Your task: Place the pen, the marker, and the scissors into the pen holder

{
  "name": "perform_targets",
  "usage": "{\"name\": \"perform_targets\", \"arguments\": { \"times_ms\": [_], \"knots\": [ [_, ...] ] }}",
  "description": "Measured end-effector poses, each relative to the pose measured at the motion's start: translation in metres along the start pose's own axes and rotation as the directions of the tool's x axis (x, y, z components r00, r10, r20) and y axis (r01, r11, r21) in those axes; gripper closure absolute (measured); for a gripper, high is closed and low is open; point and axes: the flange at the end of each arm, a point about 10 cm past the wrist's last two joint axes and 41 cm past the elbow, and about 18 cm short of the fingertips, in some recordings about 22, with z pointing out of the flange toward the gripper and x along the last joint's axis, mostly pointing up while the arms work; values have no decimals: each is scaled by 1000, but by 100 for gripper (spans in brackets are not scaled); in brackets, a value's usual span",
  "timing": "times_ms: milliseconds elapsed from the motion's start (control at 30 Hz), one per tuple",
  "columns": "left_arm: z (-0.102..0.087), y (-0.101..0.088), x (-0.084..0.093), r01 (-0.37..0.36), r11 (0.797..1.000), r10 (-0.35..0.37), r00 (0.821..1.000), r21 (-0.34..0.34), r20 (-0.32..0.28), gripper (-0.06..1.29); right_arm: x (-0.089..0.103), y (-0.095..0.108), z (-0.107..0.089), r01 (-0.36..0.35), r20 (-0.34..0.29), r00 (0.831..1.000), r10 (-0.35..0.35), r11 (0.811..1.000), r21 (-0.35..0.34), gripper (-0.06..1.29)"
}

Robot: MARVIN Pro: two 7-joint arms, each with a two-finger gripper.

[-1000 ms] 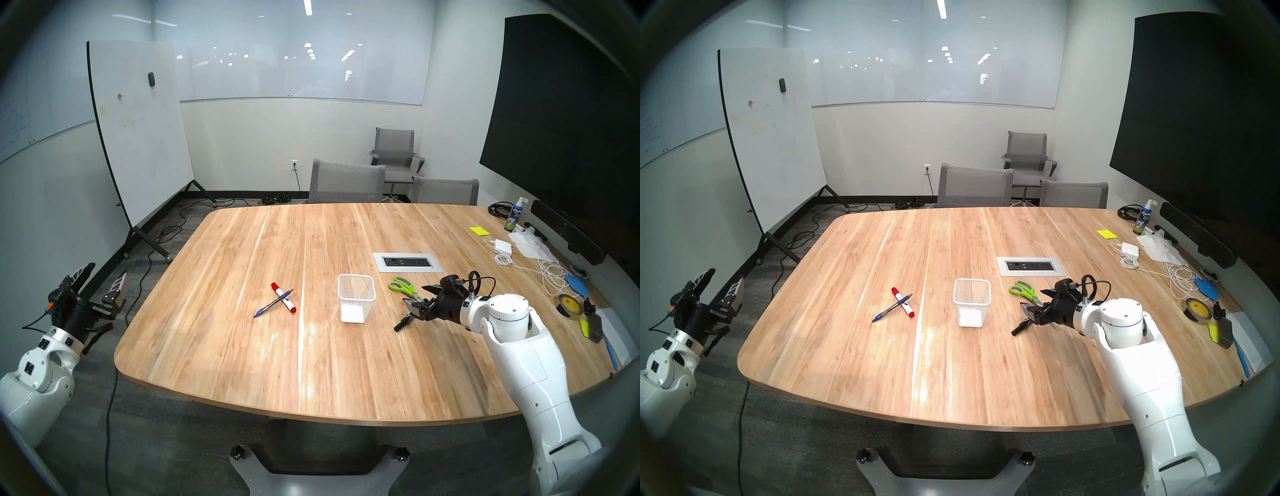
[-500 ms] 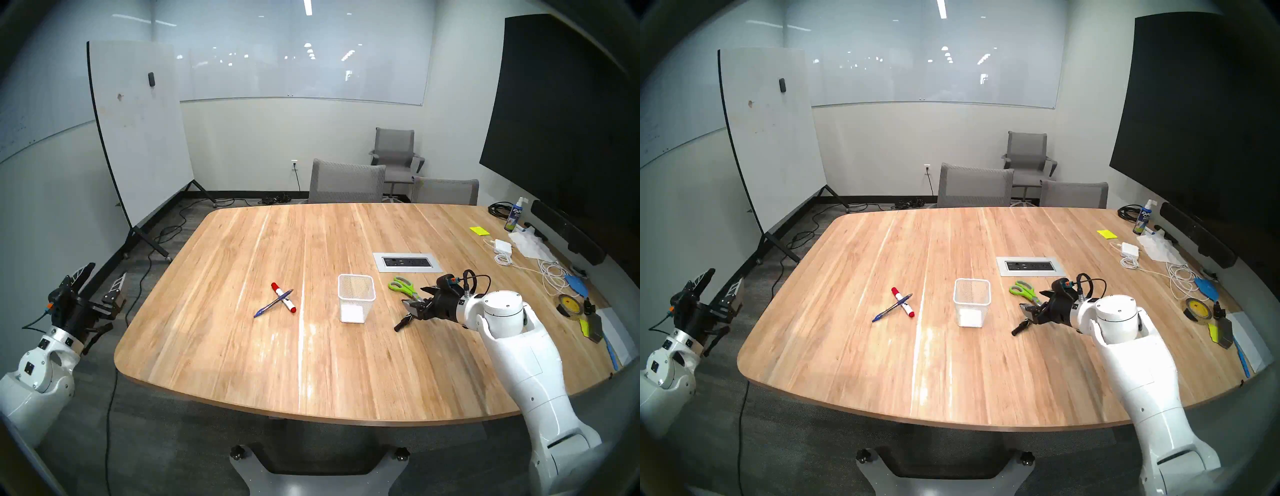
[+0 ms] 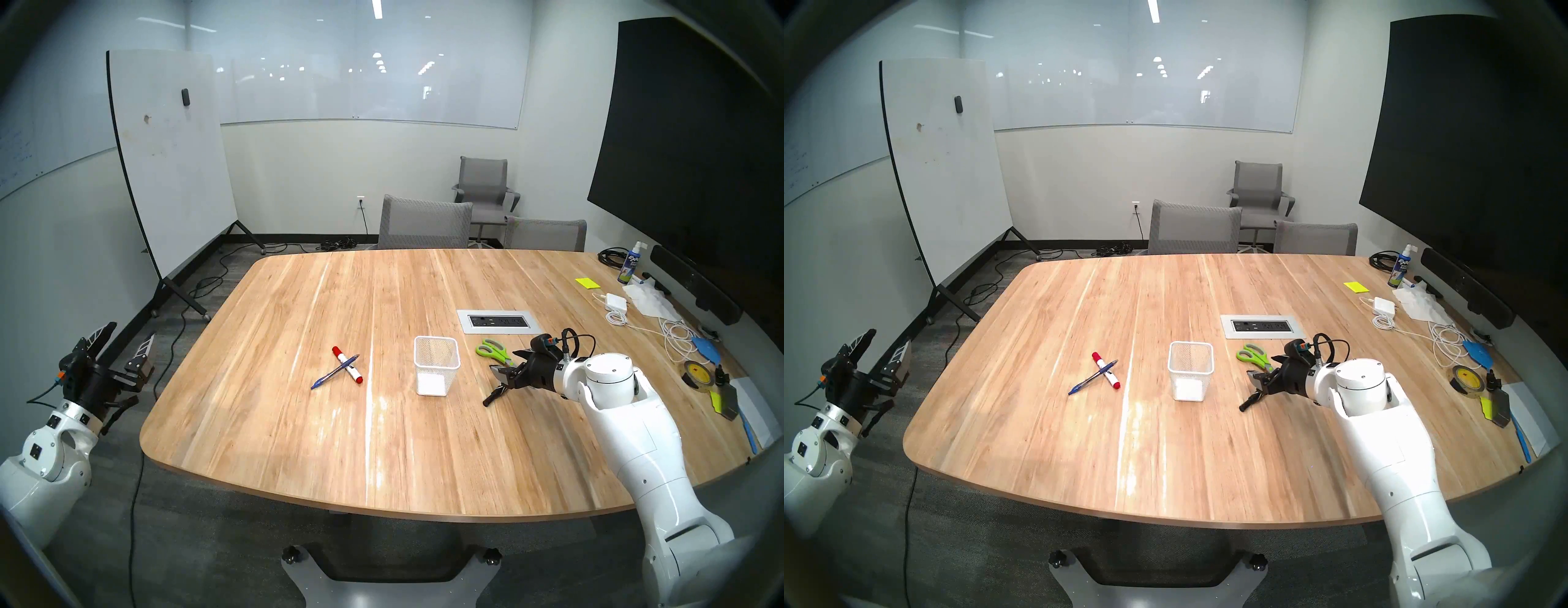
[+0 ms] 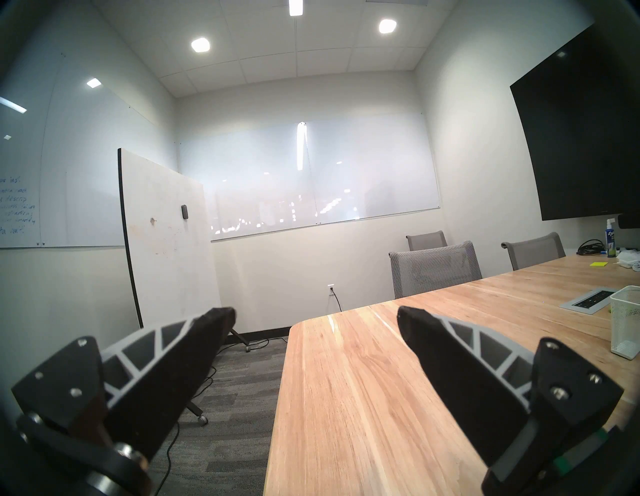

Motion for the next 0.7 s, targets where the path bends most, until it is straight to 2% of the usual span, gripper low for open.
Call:
{"name": "perform_targets", "arguments": {
  "times_ms": [333, 700],
  "knots": [
    [0, 0, 0, 0, 1000, 0, 1000, 0, 0, -4, 8, 5, 2, 0, -10, 1000, 0, 1000, 4, -1],
    [0, 0, 0, 0, 1000, 0, 1000, 0, 0, -4, 10, 9, 4, 23, 9, 1000, -23, 999, 37, -1]
  ]
}}
